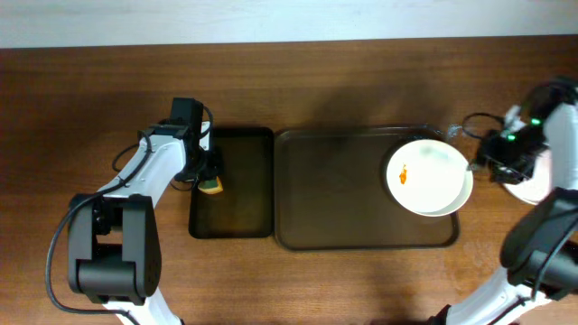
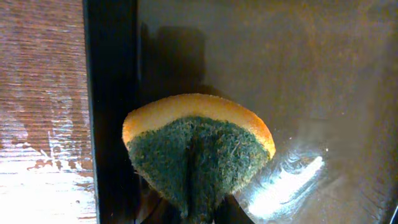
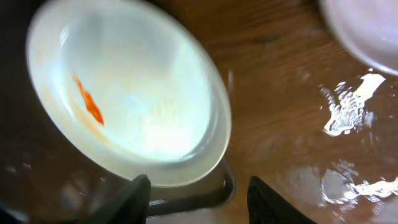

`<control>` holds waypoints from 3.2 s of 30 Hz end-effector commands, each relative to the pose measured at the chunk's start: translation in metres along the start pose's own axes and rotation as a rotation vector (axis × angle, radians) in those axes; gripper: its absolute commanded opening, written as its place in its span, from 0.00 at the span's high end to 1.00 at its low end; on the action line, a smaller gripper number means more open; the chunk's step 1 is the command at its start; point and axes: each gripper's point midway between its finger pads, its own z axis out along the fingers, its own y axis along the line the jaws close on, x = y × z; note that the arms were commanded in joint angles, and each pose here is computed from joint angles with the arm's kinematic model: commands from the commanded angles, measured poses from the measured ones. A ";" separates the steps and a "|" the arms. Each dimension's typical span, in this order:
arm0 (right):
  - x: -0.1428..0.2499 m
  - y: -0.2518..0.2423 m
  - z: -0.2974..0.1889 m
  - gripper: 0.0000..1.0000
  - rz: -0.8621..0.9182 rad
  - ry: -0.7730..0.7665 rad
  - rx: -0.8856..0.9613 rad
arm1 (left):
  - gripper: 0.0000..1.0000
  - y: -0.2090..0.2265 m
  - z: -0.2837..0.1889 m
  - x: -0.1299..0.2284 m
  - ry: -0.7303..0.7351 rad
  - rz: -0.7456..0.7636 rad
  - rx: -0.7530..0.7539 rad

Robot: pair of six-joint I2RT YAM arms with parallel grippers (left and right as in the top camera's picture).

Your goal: Clean dirty plates on tray and stack at the side

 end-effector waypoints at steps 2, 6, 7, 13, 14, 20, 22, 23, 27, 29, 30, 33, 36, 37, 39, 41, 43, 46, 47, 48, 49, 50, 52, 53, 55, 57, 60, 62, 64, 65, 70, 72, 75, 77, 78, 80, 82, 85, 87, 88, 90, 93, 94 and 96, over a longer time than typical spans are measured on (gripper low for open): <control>0.008 0.003 0.000 0.49 -0.071 -0.003 0.169 | 0.92 -0.002 0.000 0.001 0.002 -0.009 0.011; 0.008 -0.004 0.025 0.49 -0.019 -0.011 0.192 | 0.92 -0.002 0.000 0.002 0.004 -0.009 0.010; 0.009 -0.007 0.033 0.49 0.002 -0.013 0.197 | 0.92 -0.002 0.000 0.002 0.004 -0.009 0.010; 0.016 -0.028 0.066 0.62 0.089 -0.018 0.237 | 0.91 -0.002 0.000 0.002 0.004 -0.009 0.010; 0.017 -0.029 0.070 0.67 0.089 -0.018 0.236 | 0.91 -0.002 0.000 0.002 0.004 -0.009 0.010; 0.021 0.006 0.076 0.96 0.071 0.009 0.046 | 0.91 -0.002 0.000 0.002 0.003 -0.009 0.010; 0.024 0.029 0.078 0.96 0.000 0.024 -0.047 | 0.91 -0.002 0.000 0.002 0.003 -0.009 0.010; 0.026 0.042 0.079 0.96 -0.041 0.031 -0.061 | 0.91 -0.002 0.000 0.002 0.003 -0.009 0.010; 0.040 0.082 0.086 0.96 -0.169 0.054 -0.049 | 0.91 -0.002 0.000 0.002 0.003 -0.009 0.010; 0.052 0.108 0.091 0.96 -0.258 0.066 -0.041 | 0.91 -0.002 0.000 0.001 -0.001 -0.009 0.011; 0.056 0.118 0.093 0.96 -0.293 0.068 -0.035 | 0.91 -0.002 0.000 0.001 -0.001 -0.009 0.011; 0.069 0.137 0.098 0.96 -0.392 0.068 0.026 | 0.91 -0.002 0.000 0.002 0.002 -0.009 0.010; 0.071 0.141 0.101 0.95 -0.436 0.046 0.090 | 0.91 -0.002 0.000 0.002 0.004 -0.009 0.010; 0.072 0.143 0.101 0.85 -0.443 0.047 0.091 | 0.91 -0.002 0.000 0.002 0.004 -0.009 0.010; 0.070 0.145 0.101 0.64 -0.447 0.038 0.088 | 0.91 -0.002 0.000 0.002 0.004 -0.009 0.010; 0.061 0.149 0.102 0.61 -0.454 -0.004 0.079 | 0.85 -0.002 0.000 0.002 0.004 -0.009 0.011; 0.054 0.153 0.102 0.61 -0.459 -0.036 0.074 | 0.79 -0.003 0.000 0.002 0.004 -0.004 0.012; 0.054 0.151 0.109 0.66 -0.459 -0.037 0.074 | 0.68 -0.015 0.001 0.001 -0.011 0.027 0.016; 0.054 0.150 0.112 0.71 -0.459 -0.037 0.073 | 0.68 -0.018 0.002 0.000 -0.016 0.037 0.011; 0.054 0.150 0.115 0.73 -0.459 -0.040 0.072 | 0.68 -0.018 0.002 0.000 -0.020 0.046 -0.007; 0.055 0.149 0.119 0.76 -0.459 -0.042 0.071 | 0.69 -0.017 0.002 0.000 -0.024 0.055 -0.030; 0.057 0.147 0.121 0.77 -0.459 -0.038 0.072 | 0.68 -0.019 0.002 0.001 -0.025 0.064 -0.039; 0.056 0.147 0.121 0.79 -0.459 -0.041 0.072 | 0.71 -0.022 0.002 0.002 -0.025 0.073 -0.037; 0.055 0.148 0.121 0.78 -0.460 -0.045 0.070 | 0.76 -0.022 0.002 0.002 -0.025 0.073 -0.039; 0.055 0.148 0.121 0.78 -0.460 -0.048 0.069 | 0.44 -0.021 0.002 0.001 -0.027 0.072 -0.042; 0.054 0.149 0.121 0.79 -0.461 -0.051 0.068 | 0.44 -0.015 0.002 0.000 -0.035 0.072 -0.078; 0.054 0.149 0.121 0.79 -0.461 -0.052 0.068 | 0.86 -0.014 0.002 0.001 -0.032 0.073 -0.087; 0.053 0.149 0.121 0.78 -0.461 -0.053 0.068 | 1.00 -0.014 0.003 0.001 -0.031 0.073 -0.088; 0.053 0.149 0.121 0.78 -0.461 -0.055 0.067 | 0.46 -0.014 0.003 0.002 -0.030 0.073 -0.088; 0.053 0.149 0.121 0.78 -0.461 -0.055 0.067 | 0.50 -0.014 0.003 0.002 -0.030 0.073 -0.088; 0.052 0.150 0.121 0.78 -0.462 -0.058 0.066 | 1.00 -0.020 0.003 0.003 -0.024 0.078 -0.061; 0.051 0.151 0.121 0.70 -0.461 -0.065 0.060 | 1.00 -0.020 0.003 0.004 -0.021 0.078 -0.057; 0.050 0.151 0.121 0.70 -0.461 -0.068 0.058 | 0.46 -0.019 0.003 0.003 -0.026 0.077 -0.065; 0.050 0.151 0.121 0.70 -0.461 -0.068 0.059 | 0.34 -0.017 0.003 -0.001 -0.040 0.077 -0.077; 0.050 0.151 0.121 0.70 -0.461 -0.068 0.059 | 0.42 -0.017 0.003 -0.001 -0.041 0.078 -0.077; 0.050 0.151 0.121 0.70 -0.461 -0.068 0.059 | 0.59 -0.020 0.005 0.002 -0.035 0.085 -0.076; 0.050 0.151 0.121 0.69 -0.462 -0.069 0.059 | 0.73 -0.026 0.009 0.008 -0.028 0.106 -0.073; 0.049 0.152 0.121 0.67 -0.462 -0.072 0.058 | 0.99 -0.030 0.010 0.008 -0.037 0.116 -0.069; 0.049 0.152 0.121 0.66 -0.462 -0.071 0.058 | 0.33 -0.030 0.010 0.002 -0.060 0.114 -0.068; 0.049 0.152 0.121 0.66 -0.462 -0.071 0.058 | 0.13 -0.031 0.010 0.000 -0.069 0.114 -0.065; 0.049 0.152 0.121 0.66 -0.462 -0.071 0.058 | 0.10 -0.034 0.009 -0.007 -0.098 0.115 -0.058; 0.049 0.152 0.121 0.66 -0.462 -0.071 0.058 | 0.13 -0.037 0.008 -0.017 -0.139 0.115 -0.046; 0.049 0.152 0.121 0.66 -0.462 -0.071 0.058 | 0.14 -0.037 0.009 -0.017 -0.139 0.115 -0.046; 0.049 0.152 0.121 0.66 -0.462 -0.071 0.058 | 0.16 -0.037 0.010 -0.016 -0.139 0.116 -0.046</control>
